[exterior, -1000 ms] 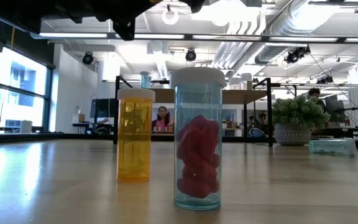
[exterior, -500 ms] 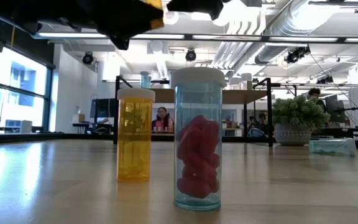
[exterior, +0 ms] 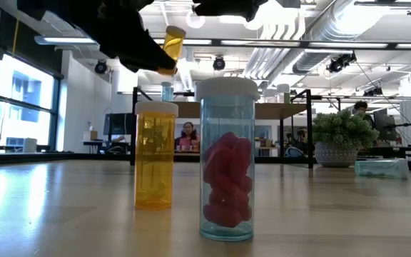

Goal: Pick and place medicine bottles onto shelf by color
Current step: Put the top orange pill bottle on the shelf aligned with the other orange pill bottle

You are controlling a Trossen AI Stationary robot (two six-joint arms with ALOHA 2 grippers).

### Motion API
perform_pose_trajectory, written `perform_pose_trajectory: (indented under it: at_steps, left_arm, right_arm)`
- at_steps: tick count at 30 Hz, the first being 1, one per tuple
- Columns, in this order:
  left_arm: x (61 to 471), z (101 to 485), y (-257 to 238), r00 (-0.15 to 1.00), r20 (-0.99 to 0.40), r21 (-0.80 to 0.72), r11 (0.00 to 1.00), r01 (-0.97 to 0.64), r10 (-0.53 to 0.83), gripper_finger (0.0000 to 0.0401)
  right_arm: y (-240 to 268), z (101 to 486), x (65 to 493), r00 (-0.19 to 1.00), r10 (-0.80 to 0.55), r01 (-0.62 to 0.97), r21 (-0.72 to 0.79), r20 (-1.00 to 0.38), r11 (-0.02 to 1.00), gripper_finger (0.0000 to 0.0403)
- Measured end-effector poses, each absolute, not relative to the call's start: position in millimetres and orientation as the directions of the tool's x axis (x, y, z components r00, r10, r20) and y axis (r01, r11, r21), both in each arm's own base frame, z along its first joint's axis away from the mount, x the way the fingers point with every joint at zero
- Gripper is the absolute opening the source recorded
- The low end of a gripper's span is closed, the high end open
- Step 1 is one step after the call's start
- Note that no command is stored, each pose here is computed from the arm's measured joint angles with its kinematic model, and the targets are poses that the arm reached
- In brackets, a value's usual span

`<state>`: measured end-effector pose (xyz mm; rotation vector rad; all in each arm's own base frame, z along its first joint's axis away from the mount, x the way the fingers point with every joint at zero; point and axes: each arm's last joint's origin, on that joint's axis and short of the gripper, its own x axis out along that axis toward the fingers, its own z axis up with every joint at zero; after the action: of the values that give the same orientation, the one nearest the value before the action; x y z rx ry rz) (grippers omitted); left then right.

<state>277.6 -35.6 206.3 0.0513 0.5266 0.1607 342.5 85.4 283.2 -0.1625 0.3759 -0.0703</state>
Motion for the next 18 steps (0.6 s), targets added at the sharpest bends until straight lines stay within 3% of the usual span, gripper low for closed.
perform_pose_trajectory:
  at_steps: [18]
  left_arm:
    - [280,214,-44,0.875,-0.465,0.078,0.990,-0.115,0.138,0.0090]
  right_arm:
    - [91,277,353,0.947,0.003,-0.046,-0.125,-0.320,0.991,0.0181]
